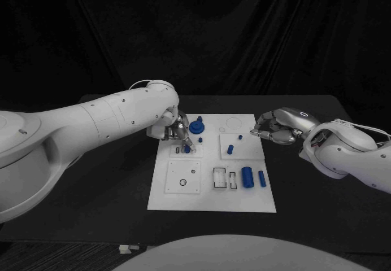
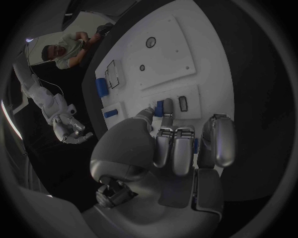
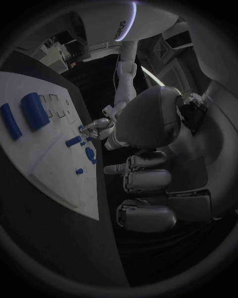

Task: Assemble the parts on the task board

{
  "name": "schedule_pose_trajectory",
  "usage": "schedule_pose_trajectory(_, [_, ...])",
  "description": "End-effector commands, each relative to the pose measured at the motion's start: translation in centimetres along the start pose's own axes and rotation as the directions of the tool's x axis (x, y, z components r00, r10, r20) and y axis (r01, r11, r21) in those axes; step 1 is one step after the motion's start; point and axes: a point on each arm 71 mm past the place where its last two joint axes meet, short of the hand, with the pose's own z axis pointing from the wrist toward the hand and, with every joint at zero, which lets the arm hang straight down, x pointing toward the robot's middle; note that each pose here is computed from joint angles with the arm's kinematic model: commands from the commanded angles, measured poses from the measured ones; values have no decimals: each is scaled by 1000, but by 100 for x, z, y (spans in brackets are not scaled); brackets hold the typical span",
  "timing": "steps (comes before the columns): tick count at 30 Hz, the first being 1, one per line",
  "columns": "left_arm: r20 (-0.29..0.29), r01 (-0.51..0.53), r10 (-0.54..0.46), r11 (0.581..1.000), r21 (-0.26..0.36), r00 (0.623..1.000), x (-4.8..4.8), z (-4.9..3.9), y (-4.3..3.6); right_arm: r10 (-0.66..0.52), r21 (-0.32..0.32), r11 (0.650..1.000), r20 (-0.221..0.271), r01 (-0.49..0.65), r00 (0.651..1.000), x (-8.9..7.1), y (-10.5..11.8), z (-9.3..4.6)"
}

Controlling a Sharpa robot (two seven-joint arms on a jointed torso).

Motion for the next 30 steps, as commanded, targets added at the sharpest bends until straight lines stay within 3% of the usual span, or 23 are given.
schedule_pose_trajectory(1, [-6,5,-5,999,33,1000,16,9,-28,-1,14,1000,6,1,1000,2,-12,-5])
schedule_pose_trajectory(30, [21,21,-22,998,59,1000,-5,13,-38,-1,16,1000,-1,1,1000,9,-9,-1])
